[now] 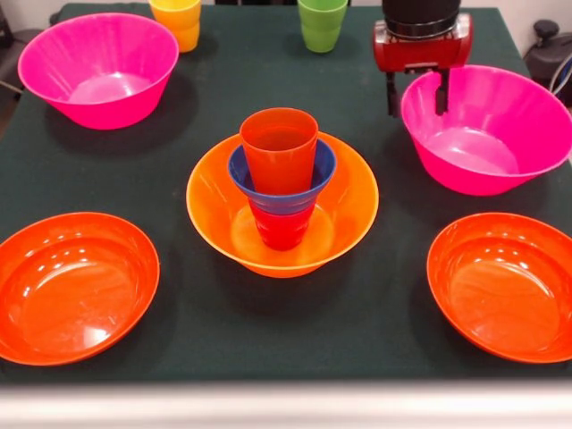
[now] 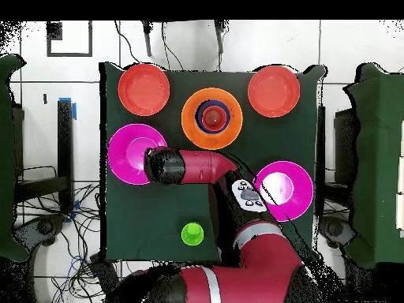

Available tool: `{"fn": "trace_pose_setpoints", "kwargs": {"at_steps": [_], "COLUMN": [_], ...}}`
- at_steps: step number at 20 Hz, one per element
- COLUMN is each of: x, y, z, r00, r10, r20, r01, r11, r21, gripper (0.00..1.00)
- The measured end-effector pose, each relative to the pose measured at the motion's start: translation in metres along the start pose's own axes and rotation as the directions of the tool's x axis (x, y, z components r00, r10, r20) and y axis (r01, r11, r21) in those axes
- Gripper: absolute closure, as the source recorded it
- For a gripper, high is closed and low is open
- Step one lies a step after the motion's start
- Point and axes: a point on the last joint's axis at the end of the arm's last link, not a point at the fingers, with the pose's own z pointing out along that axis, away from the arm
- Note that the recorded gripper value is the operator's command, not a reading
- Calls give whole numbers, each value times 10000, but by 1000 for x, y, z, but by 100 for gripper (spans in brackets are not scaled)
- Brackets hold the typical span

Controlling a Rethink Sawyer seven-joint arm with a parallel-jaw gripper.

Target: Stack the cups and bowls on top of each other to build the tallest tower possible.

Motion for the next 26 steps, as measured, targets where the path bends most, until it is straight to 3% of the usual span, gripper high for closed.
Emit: {"fn": "trace_pose_setpoints", "kwargs": {"at_steps": [1,19,23,26], "x": [0,7,1,-7], "y": [5,22,22,21], "z": [0,1,-15,-33], "r00": [10000,9994,9991,9977], "r10": [-51,-343,-312,-111], "r20": [-4,-50,-271,-672], "r01": [51,342,310,98], "r11": [9999,9994,9995,9997], "r21": [-86,-101,-84,-204], "gripper": [100,100,100,100]}}
